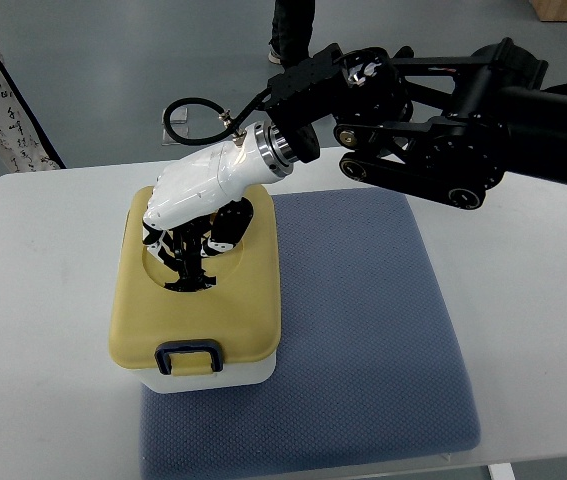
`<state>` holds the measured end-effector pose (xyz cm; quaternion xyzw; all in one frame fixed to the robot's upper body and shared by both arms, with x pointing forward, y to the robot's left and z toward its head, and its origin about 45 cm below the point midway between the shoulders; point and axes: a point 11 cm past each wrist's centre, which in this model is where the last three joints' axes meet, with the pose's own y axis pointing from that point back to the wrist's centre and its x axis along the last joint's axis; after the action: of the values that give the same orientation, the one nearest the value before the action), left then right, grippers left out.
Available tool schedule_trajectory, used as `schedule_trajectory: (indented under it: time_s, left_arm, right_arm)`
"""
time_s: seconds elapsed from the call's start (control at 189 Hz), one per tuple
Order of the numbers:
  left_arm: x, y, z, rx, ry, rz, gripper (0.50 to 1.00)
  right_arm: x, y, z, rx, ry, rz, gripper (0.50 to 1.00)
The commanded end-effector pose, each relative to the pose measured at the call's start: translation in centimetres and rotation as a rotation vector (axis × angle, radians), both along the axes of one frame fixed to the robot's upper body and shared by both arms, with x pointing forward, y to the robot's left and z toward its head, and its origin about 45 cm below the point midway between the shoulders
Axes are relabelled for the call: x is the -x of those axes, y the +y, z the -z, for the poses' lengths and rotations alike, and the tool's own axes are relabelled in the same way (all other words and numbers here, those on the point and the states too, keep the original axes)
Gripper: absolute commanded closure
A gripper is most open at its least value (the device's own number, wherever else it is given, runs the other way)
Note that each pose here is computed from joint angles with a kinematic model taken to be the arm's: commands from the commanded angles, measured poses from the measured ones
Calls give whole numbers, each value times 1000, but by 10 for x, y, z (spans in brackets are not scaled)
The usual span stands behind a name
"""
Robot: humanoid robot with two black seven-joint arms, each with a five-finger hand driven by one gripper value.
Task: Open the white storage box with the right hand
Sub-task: 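Close the right hand's fingers around the black lid handle, then lift the yellow lid up off the white box with the right hand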
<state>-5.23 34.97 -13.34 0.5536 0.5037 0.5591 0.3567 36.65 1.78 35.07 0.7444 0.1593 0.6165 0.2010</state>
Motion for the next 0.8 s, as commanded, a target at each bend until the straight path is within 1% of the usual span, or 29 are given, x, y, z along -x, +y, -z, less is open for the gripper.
schedule_trajectory:
  time_s: [0.0,0.143,0.265,0.371,0.418,0.477,0.487,0.514,0.614,0.636,0.694,0.795]
  left_arm:
    - [0,0,0,0,0,0,500]
    - [0,0,0,0,0,0,500]
    - [0,0,0,0,0,0,500]
    - [0,0,0,0,0,0,500]
    - [0,0,0,0,0,0,500]
    - [0,0,0,0,0,0,500]
    - [0,0,0,0,0,0,500]
    - [0,0,0,0,0,0,500]
    - [0,0,0,0,0,0,500]
    - [0,0,0,0,0,0,500]
    - [0,0,0,0,0,0,500]
    - [0,0,0,0,0,0,500]
  right_arm:
    - [0,1,-5,-13,-1,-1,1000]
    - [1,6,-17,-32,-8,-12,1000]
    - [1,11,-37,-84,-10,-11,1000]
    - [-6,4,-54,-134,-3,18,1000]
    - [-15,-6,-60,-149,-8,51,1000]
    - [-32,-30,-71,-177,-20,120,1000]
    - [-32,-30,-71,-177,-20,120,1000]
    - [-40,-41,-76,-196,-24,153,1000]
    - [-58,-75,-92,-253,-20,244,1000]
    - [-60,-79,-92,-257,-19,256,1000]
    - [-75,-114,-92,-278,-13,347,1000]
    - [-92,-157,-91,-297,-31,454,1000]
